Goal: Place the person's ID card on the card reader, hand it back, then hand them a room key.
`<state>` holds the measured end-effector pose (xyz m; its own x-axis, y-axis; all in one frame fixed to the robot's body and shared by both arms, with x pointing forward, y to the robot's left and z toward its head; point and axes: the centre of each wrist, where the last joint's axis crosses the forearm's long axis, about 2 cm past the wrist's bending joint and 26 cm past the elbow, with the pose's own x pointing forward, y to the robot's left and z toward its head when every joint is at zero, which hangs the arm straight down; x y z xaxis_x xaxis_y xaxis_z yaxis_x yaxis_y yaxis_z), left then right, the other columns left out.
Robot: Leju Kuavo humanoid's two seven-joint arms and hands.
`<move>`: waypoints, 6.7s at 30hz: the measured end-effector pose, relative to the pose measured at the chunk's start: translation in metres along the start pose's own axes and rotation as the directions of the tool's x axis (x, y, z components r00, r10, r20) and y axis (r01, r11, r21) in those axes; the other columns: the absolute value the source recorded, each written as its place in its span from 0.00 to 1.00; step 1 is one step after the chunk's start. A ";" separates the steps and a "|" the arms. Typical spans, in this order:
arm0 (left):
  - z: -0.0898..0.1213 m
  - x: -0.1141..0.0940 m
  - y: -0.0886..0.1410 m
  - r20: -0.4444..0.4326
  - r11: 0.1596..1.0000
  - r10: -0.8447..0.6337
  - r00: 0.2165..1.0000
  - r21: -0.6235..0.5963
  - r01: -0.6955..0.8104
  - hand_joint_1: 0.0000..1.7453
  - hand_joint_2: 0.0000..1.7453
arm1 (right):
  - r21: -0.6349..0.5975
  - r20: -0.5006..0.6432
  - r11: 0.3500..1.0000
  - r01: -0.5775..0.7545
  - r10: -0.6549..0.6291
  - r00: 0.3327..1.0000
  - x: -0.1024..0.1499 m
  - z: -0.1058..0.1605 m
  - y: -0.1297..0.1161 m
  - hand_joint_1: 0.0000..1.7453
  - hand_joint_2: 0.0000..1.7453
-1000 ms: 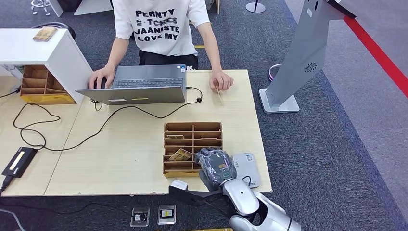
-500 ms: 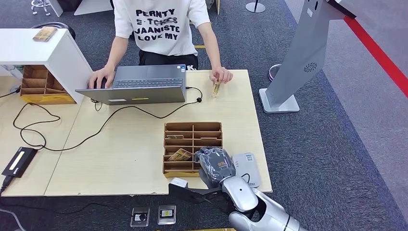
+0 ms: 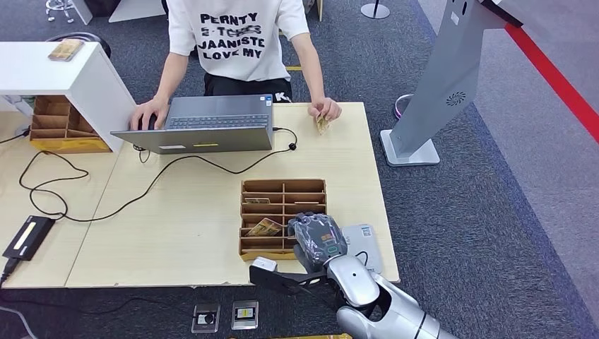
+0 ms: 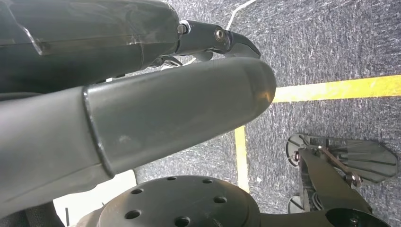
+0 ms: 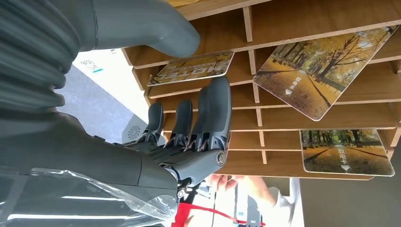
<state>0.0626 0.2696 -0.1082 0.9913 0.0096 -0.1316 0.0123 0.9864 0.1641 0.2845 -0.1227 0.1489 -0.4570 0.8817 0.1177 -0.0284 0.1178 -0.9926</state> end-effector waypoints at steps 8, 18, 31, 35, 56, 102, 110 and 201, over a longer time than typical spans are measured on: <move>0.000 0.000 0.000 0.001 1.000 0.006 1.000 -0.002 -0.006 0.00 0.00 | -0.004 -0.007 1.000 -0.006 0.006 1.000 -0.001 -0.002 -0.001 0.84 1.00; 0.000 0.000 0.000 0.014 1.000 -0.002 1.000 -0.002 0.002 0.00 0.00 | -0.005 -0.021 1.000 -0.014 0.013 1.000 -0.005 -0.002 -0.002 0.92 1.00; -0.001 -0.001 0.004 0.019 1.000 -0.001 1.000 0.003 0.000 0.00 0.00 | -0.008 -0.056 1.000 -0.005 0.005 0.998 -0.012 -0.001 -0.003 0.93 1.00; -0.001 -0.001 0.005 0.016 1.000 0.011 1.000 0.001 -0.011 0.00 0.00 | -0.019 -0.052 1.000 0.010 -0.011 0.999 -0.014 -0.001 -0.004 0.93 1.00; -0.001 -0.001 0.005 0.028 1.000 0.029 0.999 -0.004 -0.029 0.00 0.00 | -0.425 -0.076 0.905 -0.001 -0.034 0.996 -0.033 0.000 -0.077 0.93 1.00; 0.001 0.005 0.002 0.070 0.990 -0.143 0.987 0.014 0.143 0.00 0.00 | -0.681 0.159 0.722 0.123 -0.019 0.987 -0.023 -0.036 -0.217 1.00 1.00; 0.002 0.009 0.001 0.071 0.981 -0.192 0.979 0.024 0.191 0.00 0.00 | -0.616 0.130 0.784 0.076 0.005 0.992 -0.016 -0.069 -0.233 1.00 1.00; -0.002 0.000 0.010 0.023 0.996 -0.074 0.997 0.040 0.073 0.00 0.00 | -0.420 0.395 0.010 0.907 -0.898 0.193 -0.048 0.067 -0.024 0.00 0.00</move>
<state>0.0623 0.2802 -0.1086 0.9904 -0.0676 -0.1206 0.0902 0.9770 0.1930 0.2473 -0.1987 0.1652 -0.4136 -0.1159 0.9030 -0.0413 0.9932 0.1086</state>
